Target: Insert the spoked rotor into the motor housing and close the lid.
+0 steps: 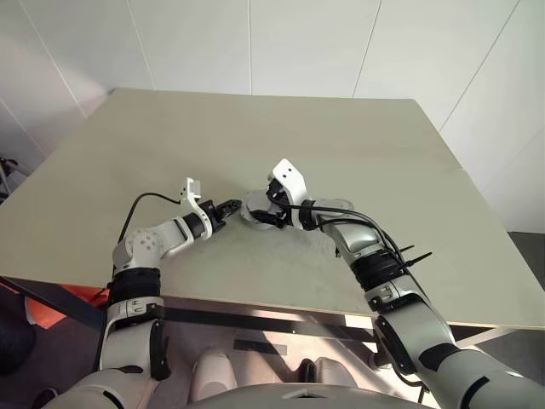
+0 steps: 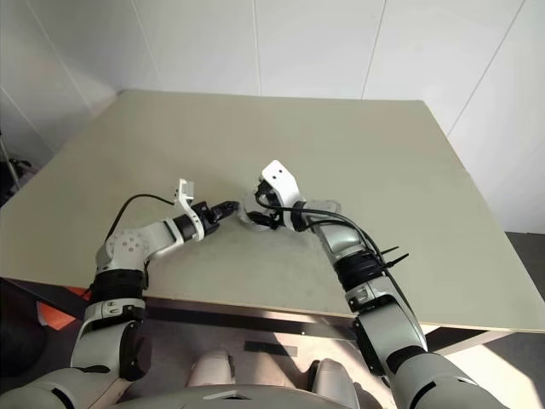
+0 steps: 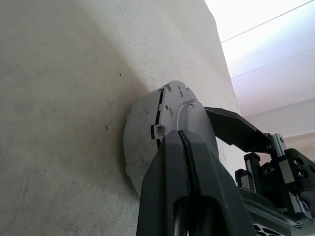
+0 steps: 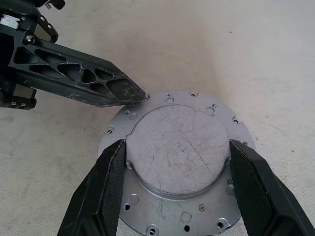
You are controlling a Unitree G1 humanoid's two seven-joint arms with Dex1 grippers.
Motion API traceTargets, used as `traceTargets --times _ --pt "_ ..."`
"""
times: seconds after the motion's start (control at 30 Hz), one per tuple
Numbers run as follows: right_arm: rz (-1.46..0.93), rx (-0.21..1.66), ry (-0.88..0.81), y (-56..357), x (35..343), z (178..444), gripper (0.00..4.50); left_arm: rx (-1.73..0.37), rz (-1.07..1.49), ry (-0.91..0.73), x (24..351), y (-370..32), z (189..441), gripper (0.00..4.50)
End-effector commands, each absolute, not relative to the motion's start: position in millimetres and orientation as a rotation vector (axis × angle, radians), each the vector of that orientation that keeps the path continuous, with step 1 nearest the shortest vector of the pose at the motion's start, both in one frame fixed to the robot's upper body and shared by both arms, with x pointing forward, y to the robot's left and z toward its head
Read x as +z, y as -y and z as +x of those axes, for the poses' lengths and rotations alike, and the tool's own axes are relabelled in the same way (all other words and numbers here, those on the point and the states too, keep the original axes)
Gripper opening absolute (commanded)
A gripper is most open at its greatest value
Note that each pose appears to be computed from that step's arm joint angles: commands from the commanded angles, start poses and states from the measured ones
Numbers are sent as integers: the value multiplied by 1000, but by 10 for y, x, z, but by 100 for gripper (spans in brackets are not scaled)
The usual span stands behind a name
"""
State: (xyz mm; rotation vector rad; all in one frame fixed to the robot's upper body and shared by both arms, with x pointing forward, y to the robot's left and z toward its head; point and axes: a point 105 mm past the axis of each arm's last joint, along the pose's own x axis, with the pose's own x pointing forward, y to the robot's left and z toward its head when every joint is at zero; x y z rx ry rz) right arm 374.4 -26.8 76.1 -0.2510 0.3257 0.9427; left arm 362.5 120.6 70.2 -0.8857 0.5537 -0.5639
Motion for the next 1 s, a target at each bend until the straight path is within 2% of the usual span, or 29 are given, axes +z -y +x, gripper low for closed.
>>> traceTargets --times 0.03,0.27,0.4,0.53,0.8,1.0 --pt "-257 905 -402 392 613 3734 314 -583 -879 -512 803 -1243 3614 0" --pt "-301 934 -319 338 836 3706 314 -549 -893 -441 895 -1458 3636 0" --pt "-316 953 -309 312 860 3667 314 -534 -897 -431 905 -1518 3646 0" --pt "-323 952 -294 303 900 3661 314 -529 -894 -434 892 -1523 3645 0" --pt "-234 1052 -136 103 1199 3566 314 -528 -891 -451 838 -1484 3626 0" --pt "-237 1031 -153 121 1188 3606 314 -531 -887 -461 816 -1463 3613 0"
